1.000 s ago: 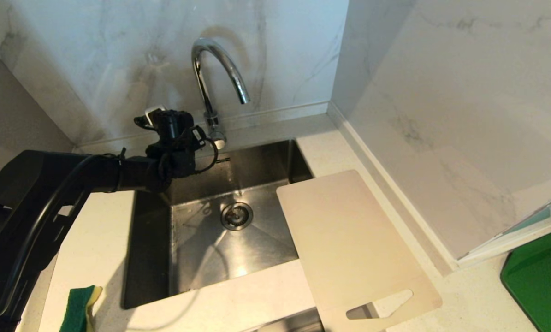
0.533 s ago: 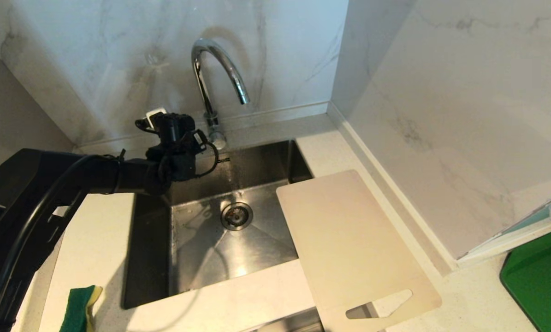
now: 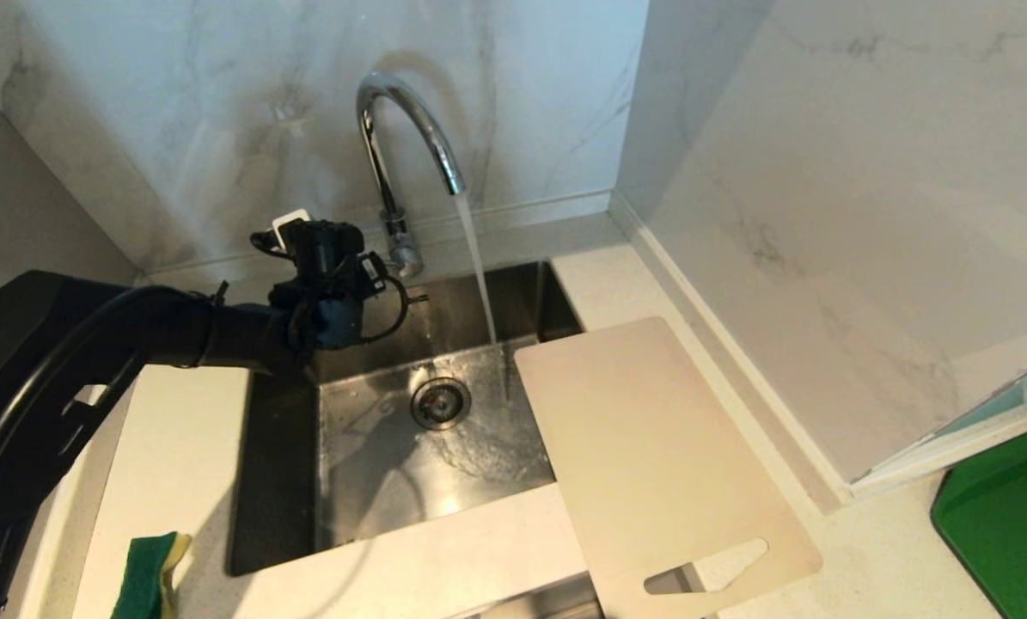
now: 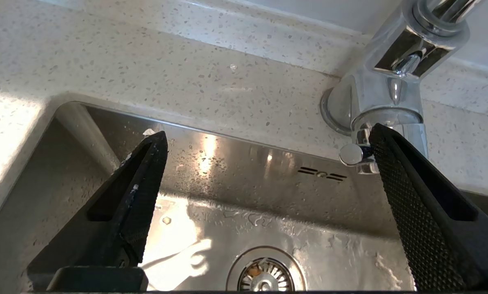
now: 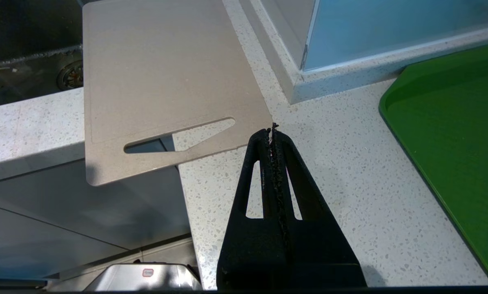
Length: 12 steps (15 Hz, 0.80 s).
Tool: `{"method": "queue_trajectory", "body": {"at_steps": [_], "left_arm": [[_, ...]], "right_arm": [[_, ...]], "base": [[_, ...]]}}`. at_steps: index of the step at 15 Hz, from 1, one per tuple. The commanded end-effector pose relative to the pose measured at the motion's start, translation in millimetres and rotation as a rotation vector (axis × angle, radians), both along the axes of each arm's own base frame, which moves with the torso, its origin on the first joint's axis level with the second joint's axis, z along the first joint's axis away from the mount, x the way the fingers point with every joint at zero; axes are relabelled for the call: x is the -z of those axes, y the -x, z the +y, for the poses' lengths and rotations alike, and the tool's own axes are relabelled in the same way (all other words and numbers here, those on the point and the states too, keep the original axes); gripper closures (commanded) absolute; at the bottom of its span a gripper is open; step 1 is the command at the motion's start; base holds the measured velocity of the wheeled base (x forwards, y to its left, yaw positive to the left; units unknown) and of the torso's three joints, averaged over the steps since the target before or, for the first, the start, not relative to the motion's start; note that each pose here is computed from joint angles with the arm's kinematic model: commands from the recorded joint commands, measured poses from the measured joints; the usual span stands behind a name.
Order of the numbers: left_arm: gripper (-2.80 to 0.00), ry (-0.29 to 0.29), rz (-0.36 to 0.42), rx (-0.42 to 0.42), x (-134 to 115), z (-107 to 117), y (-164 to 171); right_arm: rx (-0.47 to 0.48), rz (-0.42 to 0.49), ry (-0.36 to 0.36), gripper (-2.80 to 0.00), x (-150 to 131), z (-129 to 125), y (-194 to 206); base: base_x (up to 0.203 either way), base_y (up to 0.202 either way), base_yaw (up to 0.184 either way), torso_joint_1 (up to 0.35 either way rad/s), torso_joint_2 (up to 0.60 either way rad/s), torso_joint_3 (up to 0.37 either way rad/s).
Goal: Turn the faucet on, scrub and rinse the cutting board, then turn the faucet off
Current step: Turn on the tap
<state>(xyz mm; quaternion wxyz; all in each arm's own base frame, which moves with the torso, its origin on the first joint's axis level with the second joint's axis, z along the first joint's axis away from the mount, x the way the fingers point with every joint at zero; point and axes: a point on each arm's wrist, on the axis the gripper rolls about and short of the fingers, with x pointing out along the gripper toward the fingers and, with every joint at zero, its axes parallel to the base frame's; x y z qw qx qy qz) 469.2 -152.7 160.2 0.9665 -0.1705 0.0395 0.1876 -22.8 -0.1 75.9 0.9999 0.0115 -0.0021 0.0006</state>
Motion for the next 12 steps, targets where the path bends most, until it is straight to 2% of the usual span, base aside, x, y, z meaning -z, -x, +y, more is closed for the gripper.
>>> {"method": "queue_trajectory", "body": {"at_steps": [1, 5, 12], "left_arm": [[-2.80, -0.003, 0.012, 0.005, 4.3, -3.5, 1.0], [-2.80, 0.012, -0.024, 0.017, -9.1, -5.5, 2.7], [-2.80, 0.076, -0.224, 0.048, -82.6, -1.2, 14.3]], "right_arm": [[0.000, 0.001, 0.000, 0.00, -0.1, 0.0, -0.1], [0.000, 0.001, 0.000, 0.00, -0.1, 0.0, -0.1], [0.000, 0.001, 0.000, 0.00, -0.1, 0.0, -0.1]], "base": [[0.000, 0.000, 0.000, 0.000, 0.00, 0.000], [0.000, 0.000, 0.000, 0.000, 0.00, 0.000], [0.000, 0.000, 0.000, 0.000, 0.00, 0.000]]}}
